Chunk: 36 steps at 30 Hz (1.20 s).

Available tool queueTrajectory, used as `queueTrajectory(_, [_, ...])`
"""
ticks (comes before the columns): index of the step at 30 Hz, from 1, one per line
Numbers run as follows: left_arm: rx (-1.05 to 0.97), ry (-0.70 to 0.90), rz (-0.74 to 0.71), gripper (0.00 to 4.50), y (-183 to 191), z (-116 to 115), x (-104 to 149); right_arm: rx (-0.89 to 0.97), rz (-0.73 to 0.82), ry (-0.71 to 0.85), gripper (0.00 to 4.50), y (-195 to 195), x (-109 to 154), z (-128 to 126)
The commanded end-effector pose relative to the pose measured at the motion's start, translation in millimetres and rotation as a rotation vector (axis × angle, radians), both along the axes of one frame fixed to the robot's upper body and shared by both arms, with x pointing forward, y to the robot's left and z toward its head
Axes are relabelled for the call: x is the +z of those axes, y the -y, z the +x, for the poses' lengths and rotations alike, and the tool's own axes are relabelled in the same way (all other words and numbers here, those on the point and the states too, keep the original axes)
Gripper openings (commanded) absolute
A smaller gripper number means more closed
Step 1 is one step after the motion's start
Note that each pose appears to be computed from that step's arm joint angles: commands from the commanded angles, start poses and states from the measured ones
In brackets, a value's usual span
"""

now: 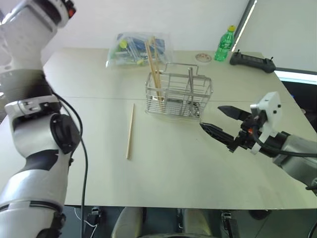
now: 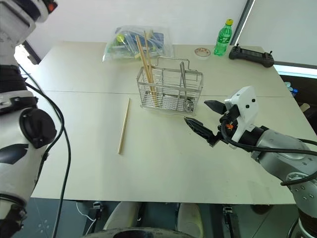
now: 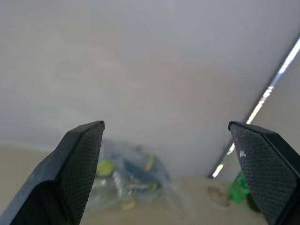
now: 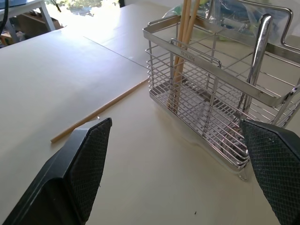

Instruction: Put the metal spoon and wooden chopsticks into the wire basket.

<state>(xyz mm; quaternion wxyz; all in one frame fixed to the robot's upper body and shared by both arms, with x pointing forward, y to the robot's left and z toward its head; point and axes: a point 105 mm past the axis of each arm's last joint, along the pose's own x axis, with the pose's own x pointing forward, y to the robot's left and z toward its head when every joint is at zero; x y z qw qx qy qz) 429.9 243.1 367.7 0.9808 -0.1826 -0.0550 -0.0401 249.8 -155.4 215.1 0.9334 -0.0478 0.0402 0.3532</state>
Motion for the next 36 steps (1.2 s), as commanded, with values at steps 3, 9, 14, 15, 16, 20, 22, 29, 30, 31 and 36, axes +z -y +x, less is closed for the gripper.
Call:
queueTrajectory(3, [0.229,-0.464,-0.004,4.46,-27,4,-101,0.018,0.020,0.056,4.50,-5,11,4])
queueTrajectory(9, [0.112,-0.709,0.010,4.46,28,-3,-160,0.062,-0.006,0.038,4.50,-11,5,3])
queueTrajectory(14, [-0.028,-0.745,0.050,4.46,72,-7,-166,0.074,-0.043,-0.001,4.50,-5,-5,-5])
queueTrajectory(15, [-0.049,-0.748,0.060,4.46,78,-8,-166,0.068,-0.048,-0.005,4.50,-4,-6,-6])
queueTrajectory(16, [-0.062,-0.749,0.075,4.46,81,-9,-167,0.062,-0.049,-0.007,4.50,-2,-7,-6])
queueTrajectory(20, [-0.088,-0.771,0.155,4.46,85,-8,-175,0.048,-0.026,0.001,4.50,-3,-7,-6])
queueTrajectory(22, [-0.117,-0.777,0.190,4.46,90,-6,-180,0.044,-0.019,0.004,4.50,-4,-8,-7])
queueTrajectory(29, [-0.177,-0.804,0.258,4.46,98,6,-203,0.027,-0.008,0.018,4.50,-5,-6,-9])
queueTrajectory(30, [-0.181,-0.809,0.261,4.46,100,8,-207,0.022,-0.004,0.020,4.50,-4,-6,-9])
queueTrajectory(31, [-0.187,-0.812,0.265,4.46,102,9,-209,0.018,-0.001,0.022,4.50,-4,-5,-9])
queueTrajectory(36, [-0.240,-0.795,0.285,4.46,118,15,-215,0.000,0.005,0.021,4.50,-4,-6,-12])
